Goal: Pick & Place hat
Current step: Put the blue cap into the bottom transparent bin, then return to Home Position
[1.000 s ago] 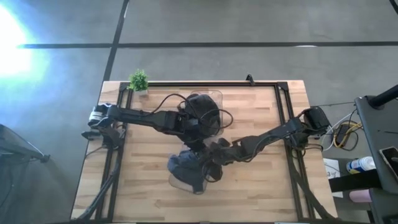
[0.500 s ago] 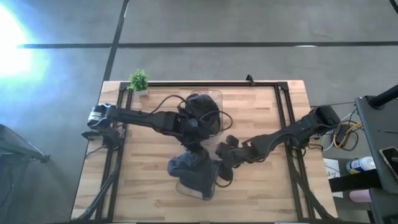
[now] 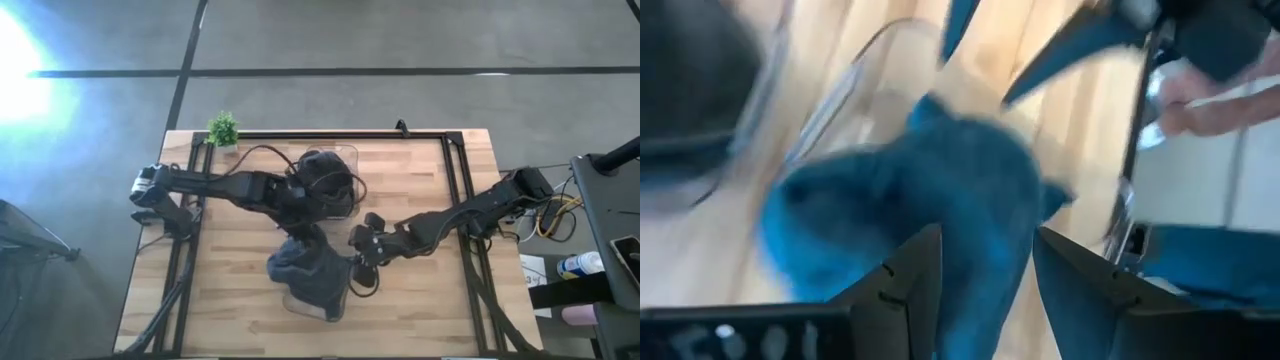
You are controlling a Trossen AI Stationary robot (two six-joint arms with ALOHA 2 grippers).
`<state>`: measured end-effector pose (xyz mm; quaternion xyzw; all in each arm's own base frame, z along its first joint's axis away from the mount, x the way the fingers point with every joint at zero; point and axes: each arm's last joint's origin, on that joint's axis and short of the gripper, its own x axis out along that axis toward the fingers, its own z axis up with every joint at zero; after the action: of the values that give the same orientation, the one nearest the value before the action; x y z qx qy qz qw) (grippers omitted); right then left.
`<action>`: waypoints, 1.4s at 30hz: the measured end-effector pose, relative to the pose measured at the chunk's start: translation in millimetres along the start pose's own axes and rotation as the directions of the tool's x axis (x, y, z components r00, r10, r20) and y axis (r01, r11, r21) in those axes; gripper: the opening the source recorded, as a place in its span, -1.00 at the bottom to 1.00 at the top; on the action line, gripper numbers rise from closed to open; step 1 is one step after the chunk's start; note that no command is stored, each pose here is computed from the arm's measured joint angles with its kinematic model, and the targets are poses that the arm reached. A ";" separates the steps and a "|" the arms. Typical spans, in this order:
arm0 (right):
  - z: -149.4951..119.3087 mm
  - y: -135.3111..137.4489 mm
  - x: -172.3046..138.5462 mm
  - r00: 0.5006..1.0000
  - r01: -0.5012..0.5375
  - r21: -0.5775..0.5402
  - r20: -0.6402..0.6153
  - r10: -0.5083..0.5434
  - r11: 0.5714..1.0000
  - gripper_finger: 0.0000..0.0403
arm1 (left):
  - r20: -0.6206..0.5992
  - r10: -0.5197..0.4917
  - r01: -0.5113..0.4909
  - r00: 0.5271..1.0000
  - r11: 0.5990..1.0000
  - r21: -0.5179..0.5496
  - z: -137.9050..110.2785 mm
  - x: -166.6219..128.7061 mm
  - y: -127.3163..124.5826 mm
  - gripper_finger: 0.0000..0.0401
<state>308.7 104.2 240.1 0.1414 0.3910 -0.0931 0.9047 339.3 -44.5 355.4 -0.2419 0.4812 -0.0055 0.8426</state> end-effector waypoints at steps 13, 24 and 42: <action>-6.2 -37.6 -67.5 1.000 0.015 0.017 0.005 -0.015 1.000 0.01 | 0.279 0.304 -0.277 0.911 0.952 -0.132 -39.0 -91.1 13.0 -0.24; -59.0 -84.1 -120.6 0.974 -0.174 0.258 0.186 0.128 0.950 0.01 | 0.582 -0.194 0.177 0.790 0.980 0.087 -90.8 -70.0 31.2 -0.25; -102.2 -117.4 -124.7 0.712 -0.389 0.025 0.642 0.284 0.921 0.01 | 0.858 -0.275 0.283 0.433 0.946 0.160 -171.1 -34.9 106.5 -0.25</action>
<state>121.9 34.3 243.2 0.2424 0.0265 0.0012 0.9698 157.6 -10.8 267.7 -0.2901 -0.0589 -0.0191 0.9550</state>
